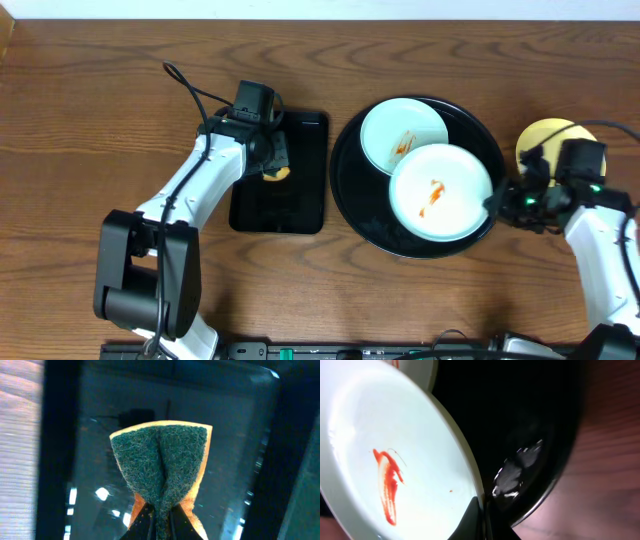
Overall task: Clean dirty plates on tray and stack at the side
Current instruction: 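Grip the rim of the lower pale green plate with the right gripper, then wipe the pale green plate with the sponge in the left gripper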
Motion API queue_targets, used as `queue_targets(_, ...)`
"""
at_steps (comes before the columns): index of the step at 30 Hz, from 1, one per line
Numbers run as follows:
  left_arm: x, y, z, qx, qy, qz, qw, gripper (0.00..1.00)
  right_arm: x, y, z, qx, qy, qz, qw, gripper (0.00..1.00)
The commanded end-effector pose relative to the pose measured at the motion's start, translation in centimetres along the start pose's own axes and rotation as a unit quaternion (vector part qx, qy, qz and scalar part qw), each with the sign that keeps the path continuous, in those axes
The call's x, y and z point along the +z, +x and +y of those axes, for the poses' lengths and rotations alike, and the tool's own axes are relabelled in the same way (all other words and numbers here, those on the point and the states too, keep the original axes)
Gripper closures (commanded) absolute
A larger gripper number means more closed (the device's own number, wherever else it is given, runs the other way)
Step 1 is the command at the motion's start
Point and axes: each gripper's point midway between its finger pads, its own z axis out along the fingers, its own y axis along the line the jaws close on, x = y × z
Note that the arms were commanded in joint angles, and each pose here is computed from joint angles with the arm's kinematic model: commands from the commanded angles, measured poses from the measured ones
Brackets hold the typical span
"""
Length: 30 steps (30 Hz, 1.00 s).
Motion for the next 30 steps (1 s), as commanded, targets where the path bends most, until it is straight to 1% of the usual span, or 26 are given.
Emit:
queue_targets(1, -2.1, 0.2, -3.4, 0.027, 0.072, -0.008, 0.997, 0.93, 1.2, 1.5, 0.8, -0.017, 0.017, 0.032, 0.999, 0.99)
queue_targets(7, -3.6, 2.0, -9.2, 0.084, 0.145, -0.007, 0.986, 0.93, 2.7, 3.7, 1.1, -0.012, 0.043, 0.061, 0.997, 0.99)
queue_targets(17, -4.4, 8.4, -18.8, 0.207, 0.205, 0.0, 0.957, 0.92, 4.1, 5.7, -0.1, 0.005, 0.063, 0.076, 0.995, 0.99)
queue_targets(22, -4.2, 11.6, -21.9, 0.223, 0.225, 0.016, 0.948, 0.92, 4.2, 5.9, -0.2, 0.011, 0.064, 0.079, 0.995, 0.99)
queue_targets(25, -3.2, 13.6, -23.1, 0.223, 0.227, 0.037, 0.947, 0.93, 4.2, 5.9, -0.2, 0.018, 0.064, 0.078, 0.995, 0.99)
queue_targets(30, -1.4, 16.9, -24.6, 0.252, 0.227, 0.062, 0.939, 0.92, 4.2, 5.9, -0.2, 0.018, 0.065, 0.079, 0.995, 0.99)
